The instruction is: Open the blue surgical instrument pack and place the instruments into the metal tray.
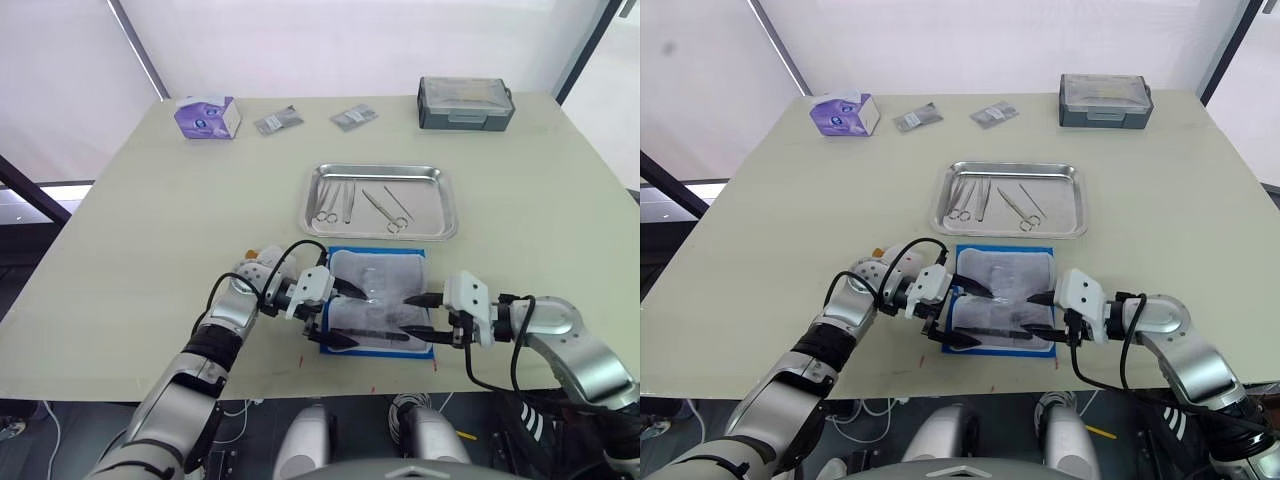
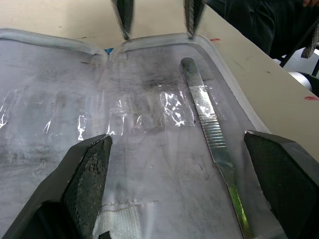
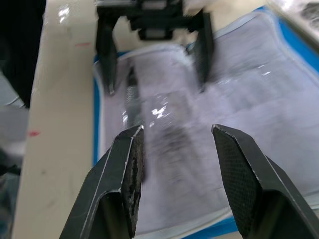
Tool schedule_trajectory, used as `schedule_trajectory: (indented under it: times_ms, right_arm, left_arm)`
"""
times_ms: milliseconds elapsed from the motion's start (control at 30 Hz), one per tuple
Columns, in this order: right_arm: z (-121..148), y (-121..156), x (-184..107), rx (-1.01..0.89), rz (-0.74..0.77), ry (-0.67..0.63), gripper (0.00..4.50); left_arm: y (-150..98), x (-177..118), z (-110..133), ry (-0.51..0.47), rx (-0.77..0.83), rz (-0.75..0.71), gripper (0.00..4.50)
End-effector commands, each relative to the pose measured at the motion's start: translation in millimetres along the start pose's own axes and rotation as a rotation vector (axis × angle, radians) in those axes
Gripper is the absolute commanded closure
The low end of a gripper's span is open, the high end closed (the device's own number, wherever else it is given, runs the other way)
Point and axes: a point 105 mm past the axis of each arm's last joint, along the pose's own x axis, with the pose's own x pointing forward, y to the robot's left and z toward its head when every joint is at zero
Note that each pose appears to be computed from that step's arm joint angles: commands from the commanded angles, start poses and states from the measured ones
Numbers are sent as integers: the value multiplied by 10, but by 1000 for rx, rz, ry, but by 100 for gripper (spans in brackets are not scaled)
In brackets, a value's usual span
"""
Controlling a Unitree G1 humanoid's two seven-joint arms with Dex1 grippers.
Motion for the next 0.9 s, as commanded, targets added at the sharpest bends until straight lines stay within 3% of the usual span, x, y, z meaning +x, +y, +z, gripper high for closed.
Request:
schedule_trajectory:
  times_ms: [33, 733, 867, 900]
  right_arm:
    - [28, 16, 21, -57, 2, 3, 223]
    - [-382, 79, 113, -6, 17, 95, 223]
    - [-518, 110, 96, 52, 33, 141, 302]
    - [-543, 115, 91, 53, 36, 149, 366]
  left_arm:
    - [-343, 98, -472, 126, -183, -91, 0]
    - [-348, 69, -479, 135, -181, -92, 0]
    - [-345, 51, -481, 140, -179, -91, 0]
    - [-344, 47, -481, 141, -179, -91, 0]
